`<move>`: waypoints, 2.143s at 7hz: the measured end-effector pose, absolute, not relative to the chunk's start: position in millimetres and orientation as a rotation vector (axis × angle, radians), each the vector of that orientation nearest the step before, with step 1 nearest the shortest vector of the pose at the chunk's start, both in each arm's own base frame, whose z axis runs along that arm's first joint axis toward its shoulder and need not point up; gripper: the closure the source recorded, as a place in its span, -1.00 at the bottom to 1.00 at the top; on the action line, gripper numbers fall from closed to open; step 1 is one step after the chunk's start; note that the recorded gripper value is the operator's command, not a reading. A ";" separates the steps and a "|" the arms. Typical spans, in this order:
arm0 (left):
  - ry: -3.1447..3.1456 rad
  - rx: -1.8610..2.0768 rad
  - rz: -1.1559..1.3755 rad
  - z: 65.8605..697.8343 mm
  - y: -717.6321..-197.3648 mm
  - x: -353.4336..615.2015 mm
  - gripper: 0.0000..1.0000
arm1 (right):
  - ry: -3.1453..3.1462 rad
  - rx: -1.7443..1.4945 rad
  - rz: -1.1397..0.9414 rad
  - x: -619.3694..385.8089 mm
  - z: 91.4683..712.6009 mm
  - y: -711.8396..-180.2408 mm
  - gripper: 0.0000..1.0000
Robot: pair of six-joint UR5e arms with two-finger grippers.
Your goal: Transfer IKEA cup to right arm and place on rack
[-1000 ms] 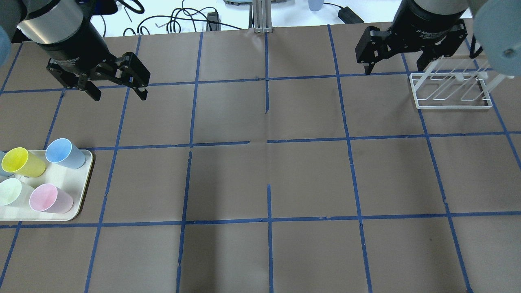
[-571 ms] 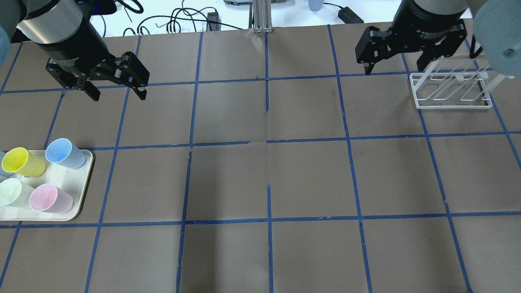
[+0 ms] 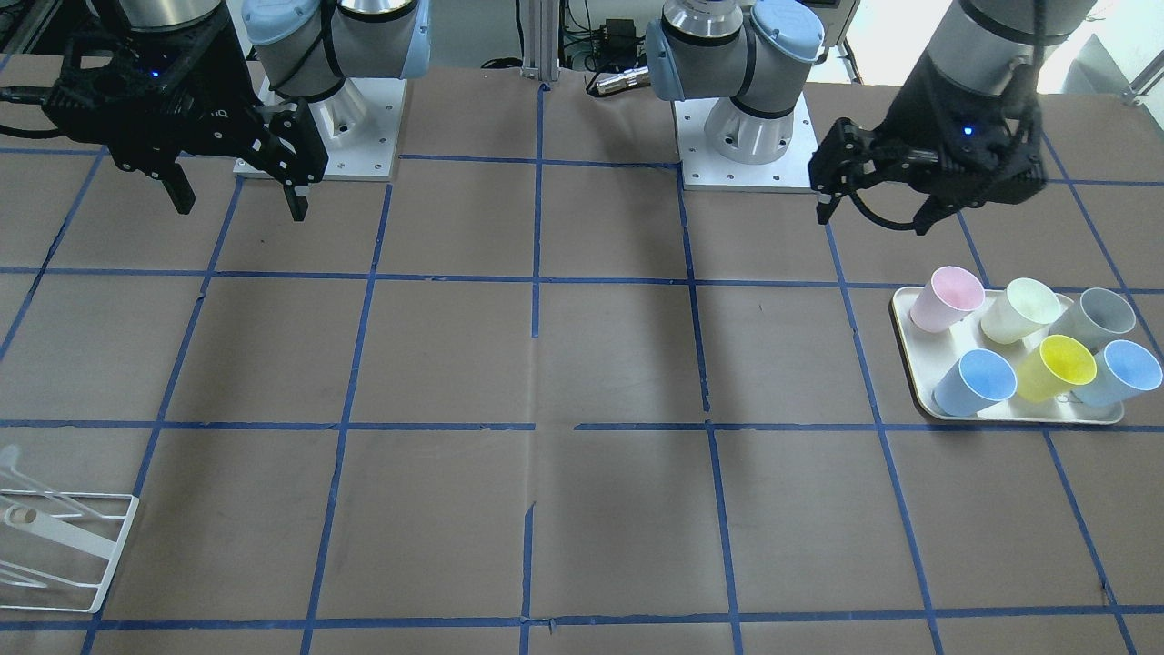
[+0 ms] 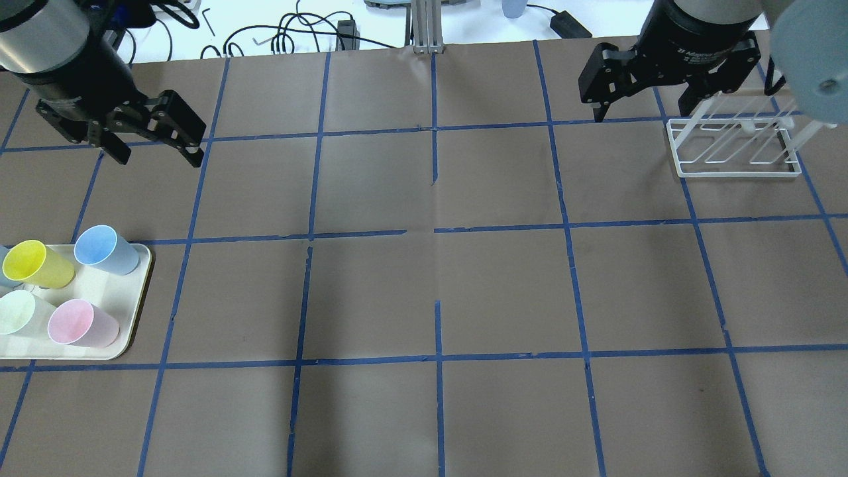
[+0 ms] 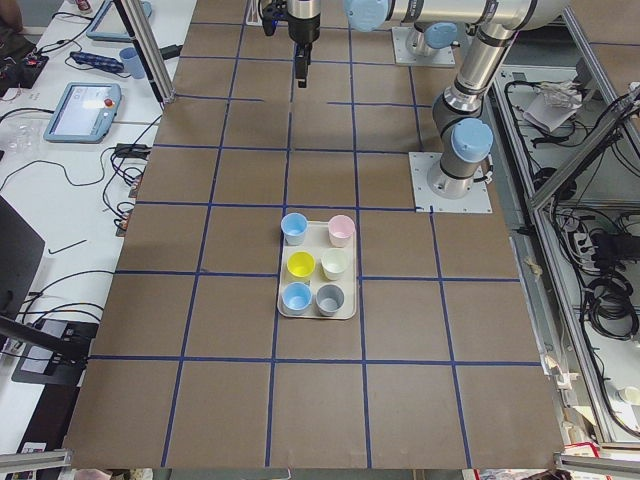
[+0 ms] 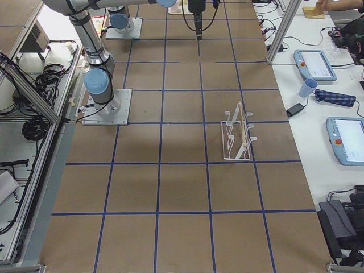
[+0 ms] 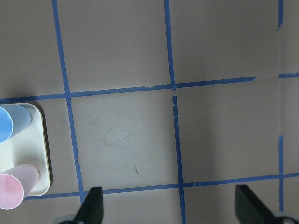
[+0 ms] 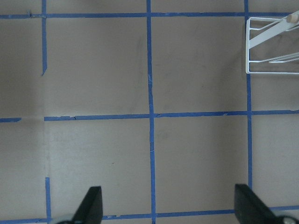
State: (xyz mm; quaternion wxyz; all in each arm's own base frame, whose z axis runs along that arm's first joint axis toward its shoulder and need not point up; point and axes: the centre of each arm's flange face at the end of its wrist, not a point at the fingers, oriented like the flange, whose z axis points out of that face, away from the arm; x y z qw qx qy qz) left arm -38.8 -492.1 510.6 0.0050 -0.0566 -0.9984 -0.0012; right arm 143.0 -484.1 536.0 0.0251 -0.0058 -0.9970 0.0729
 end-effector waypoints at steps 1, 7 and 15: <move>-3.116 -0.194 -0.031 500.1 -494.6 3.7 -1.00 | -3.083 -0.018 0.225 143.0 536.0 -484.2 -1.00; -3.072 -0.576 -0.006 396.3 -516.4 275.8 -1.00 | -3.083 -0.020 0.224 142.4 535.9 -484.3 -1.00; -2.961 -0.885 -0.129 269.6 -538.5 382.0 -0.96 | -3.083 -0.020 0.226 142.2 536.5 -483.9 -1.00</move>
